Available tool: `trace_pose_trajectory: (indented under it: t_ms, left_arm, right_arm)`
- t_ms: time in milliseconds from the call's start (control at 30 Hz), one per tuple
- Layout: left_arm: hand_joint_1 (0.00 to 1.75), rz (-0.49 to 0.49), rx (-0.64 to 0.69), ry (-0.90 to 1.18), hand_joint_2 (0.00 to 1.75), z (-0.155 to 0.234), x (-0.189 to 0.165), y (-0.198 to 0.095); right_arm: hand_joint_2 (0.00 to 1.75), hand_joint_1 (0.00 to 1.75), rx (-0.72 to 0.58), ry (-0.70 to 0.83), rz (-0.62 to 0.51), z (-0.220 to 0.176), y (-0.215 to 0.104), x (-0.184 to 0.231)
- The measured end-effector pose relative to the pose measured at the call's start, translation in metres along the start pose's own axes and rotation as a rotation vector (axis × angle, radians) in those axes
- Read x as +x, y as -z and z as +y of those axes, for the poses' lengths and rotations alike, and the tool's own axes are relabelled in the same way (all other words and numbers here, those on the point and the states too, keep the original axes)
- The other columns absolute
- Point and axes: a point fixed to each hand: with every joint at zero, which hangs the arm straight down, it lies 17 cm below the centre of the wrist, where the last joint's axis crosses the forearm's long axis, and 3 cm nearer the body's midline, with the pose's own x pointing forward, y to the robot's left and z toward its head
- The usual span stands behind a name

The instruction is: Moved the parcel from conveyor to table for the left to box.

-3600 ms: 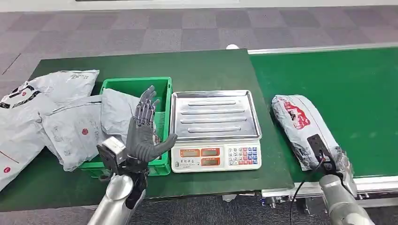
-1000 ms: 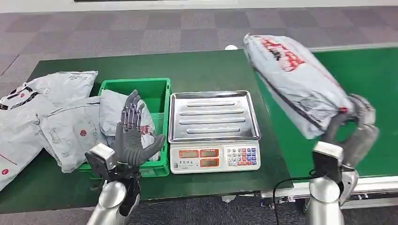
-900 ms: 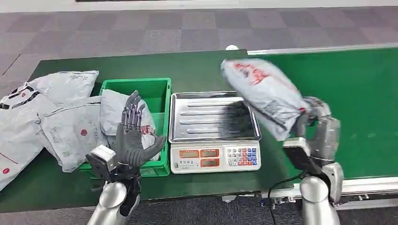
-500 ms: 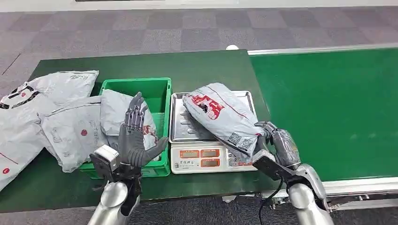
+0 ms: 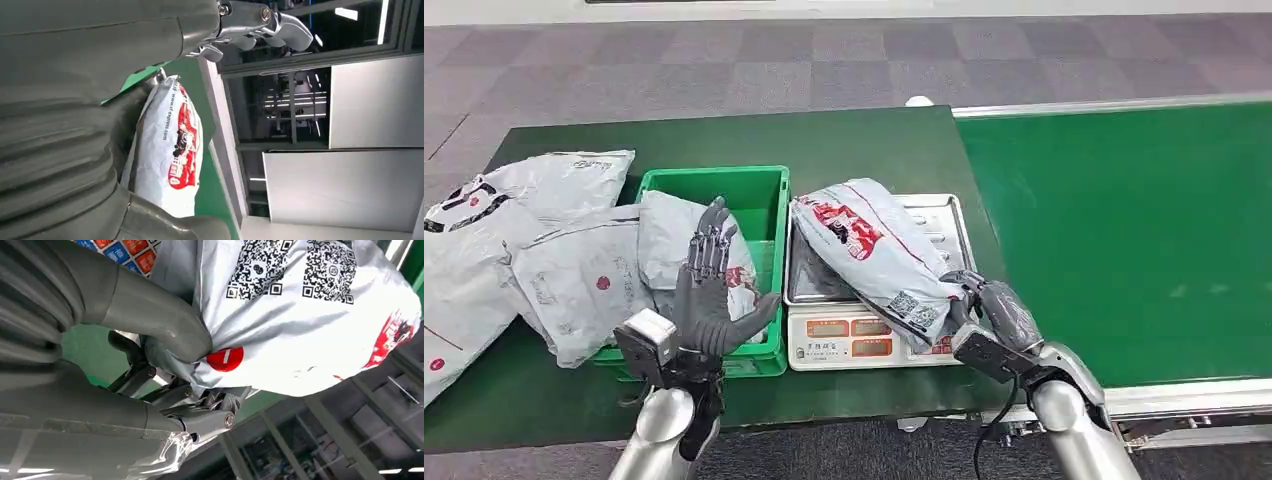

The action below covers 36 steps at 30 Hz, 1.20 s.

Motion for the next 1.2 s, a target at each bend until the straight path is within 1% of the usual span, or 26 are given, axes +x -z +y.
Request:
trace_pose_trajectory:
  t_ms: [200, 433, 667, 1033, 1067, 1100, 1133, 1200]
  left_arm:
    - [0.00, 0.000, -0.001, 0.002, 1.75, 0.001, 0.000, 0.000]
    - [0.00, 0.002, 0.001, 0.005, 1.75, 0.002, -0.001, -0.001]
    - [0.00, 0.006, -0.004, 0.001, 1.75, 0.001, -0.002, -0.001]
    - [0.00, 0.017, -0.005, -0.002, 1.75, 0.001, -0.006, -0.002]
    - [0.00, 0.017, -0.005, -0.002, 1.75, 0.001, -0.006, -0.002]
    - [0.00, 0.017, -0.005, -0.002, 1.75, 0.001, -0.006, -0.002]
    - [0.00, 0.016, -0.005, -0.002, 1.75, 0.002, -0.006, -0.001]
    - [0.00, 0.019, -0.007, -0.014, 1.75, 0.001, -0.006, -0.001]
  right_arm:
    - [1.75, 1.75, 0.012, 0.001, 0.000, 0.003, 0.000, -0.002]
    - [1.75, 1.75, 0.019, 0.032, -0.027, 0.005, 0.001, 0.004]
    - [1.75, 1.75, 0.015, 0.104, -0.070, 0.006, 0.001, 0.015]
    - [1.75, 1.75, 0.011, 0.112, -0.070, 0.004, -0.001, 0.014]
    - [1.75, 0.63, 0.011, 0.112, -0.070, 0.004, -0.001, 0.014]
    - [1.75, 0.03, 0.010, 0.112, -0.070, 0.004, -0.001, 0.014]
    - [1.75, 0.00, 0.008, 0.110, -0.069, 0.004, -0.001, 0.014]
    - [1.75, 0.00, 0.005, 0.106, -0.064, 0.003, -0.001, 0.013]
